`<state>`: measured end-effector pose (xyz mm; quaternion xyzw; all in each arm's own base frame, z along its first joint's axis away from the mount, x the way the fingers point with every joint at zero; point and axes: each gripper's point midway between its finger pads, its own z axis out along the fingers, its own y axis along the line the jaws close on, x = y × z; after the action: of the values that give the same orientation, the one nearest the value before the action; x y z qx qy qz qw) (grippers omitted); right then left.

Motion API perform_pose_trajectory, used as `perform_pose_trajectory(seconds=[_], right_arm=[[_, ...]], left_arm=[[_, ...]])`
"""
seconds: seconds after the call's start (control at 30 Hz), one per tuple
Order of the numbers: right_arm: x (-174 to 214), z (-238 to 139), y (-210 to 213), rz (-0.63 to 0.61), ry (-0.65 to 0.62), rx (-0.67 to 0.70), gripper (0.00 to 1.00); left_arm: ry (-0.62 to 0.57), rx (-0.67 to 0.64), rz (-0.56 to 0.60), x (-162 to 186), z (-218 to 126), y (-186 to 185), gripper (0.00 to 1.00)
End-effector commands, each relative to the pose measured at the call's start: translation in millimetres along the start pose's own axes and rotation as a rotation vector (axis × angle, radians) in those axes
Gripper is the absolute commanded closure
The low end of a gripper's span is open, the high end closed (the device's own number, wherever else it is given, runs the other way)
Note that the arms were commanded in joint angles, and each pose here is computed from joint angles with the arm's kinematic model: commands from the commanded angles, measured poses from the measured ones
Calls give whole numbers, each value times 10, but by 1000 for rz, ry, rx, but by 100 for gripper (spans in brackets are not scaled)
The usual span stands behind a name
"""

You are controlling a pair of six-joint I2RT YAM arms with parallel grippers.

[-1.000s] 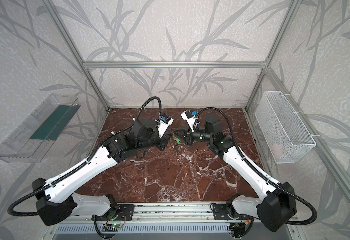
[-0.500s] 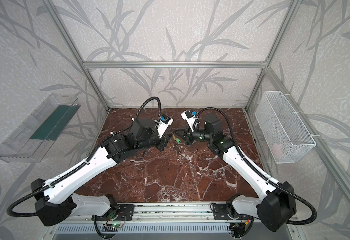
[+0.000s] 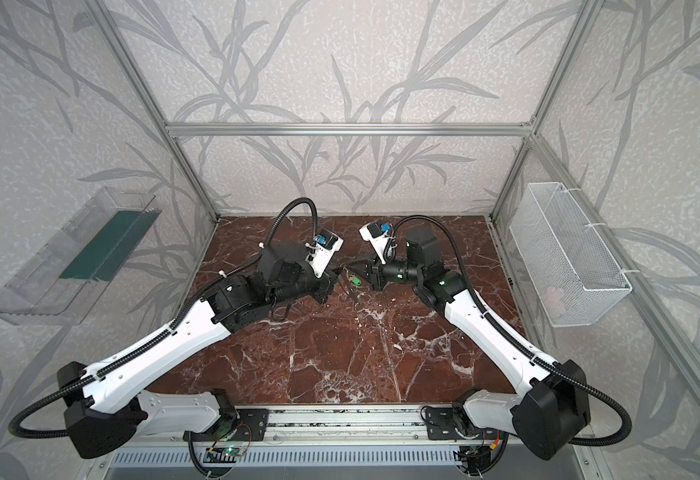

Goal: Put the keys on the keyring

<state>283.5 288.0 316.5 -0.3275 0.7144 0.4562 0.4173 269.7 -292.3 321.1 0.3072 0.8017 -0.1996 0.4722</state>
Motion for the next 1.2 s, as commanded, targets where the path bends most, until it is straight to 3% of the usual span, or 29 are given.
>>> perform_pose_trajectory(seconds=[0.0,0.13,0.33,0.47,0.6,0.83,1.17], right_arm=[[34,-6,-43,9,25,24,79],[-5,-72,-93,1,-4,74,49],[-95,-195,-106,-19,-59,113,43],[-178,-248,-19,-41,-99,88,43],[-253,-261,152,-65,-135,0,51],[-205,-185,193,-65,-118,-69,66],[-63,-150,209,-55,-92,-106,74]], left_arm=[[-140,0,-3,-334,-196,-6,100],[-142,-4,-5,-323,-204,3,100],[-152,-16,-7,-324,-221,26,100],[-166,-22,-4,-331,-237,38,100],[-194,-27,-8,-341,-258,51,100],[-225,13,-9,-336,-264,-11,100],[-247,51,-5,-362,-269,-76,100]])
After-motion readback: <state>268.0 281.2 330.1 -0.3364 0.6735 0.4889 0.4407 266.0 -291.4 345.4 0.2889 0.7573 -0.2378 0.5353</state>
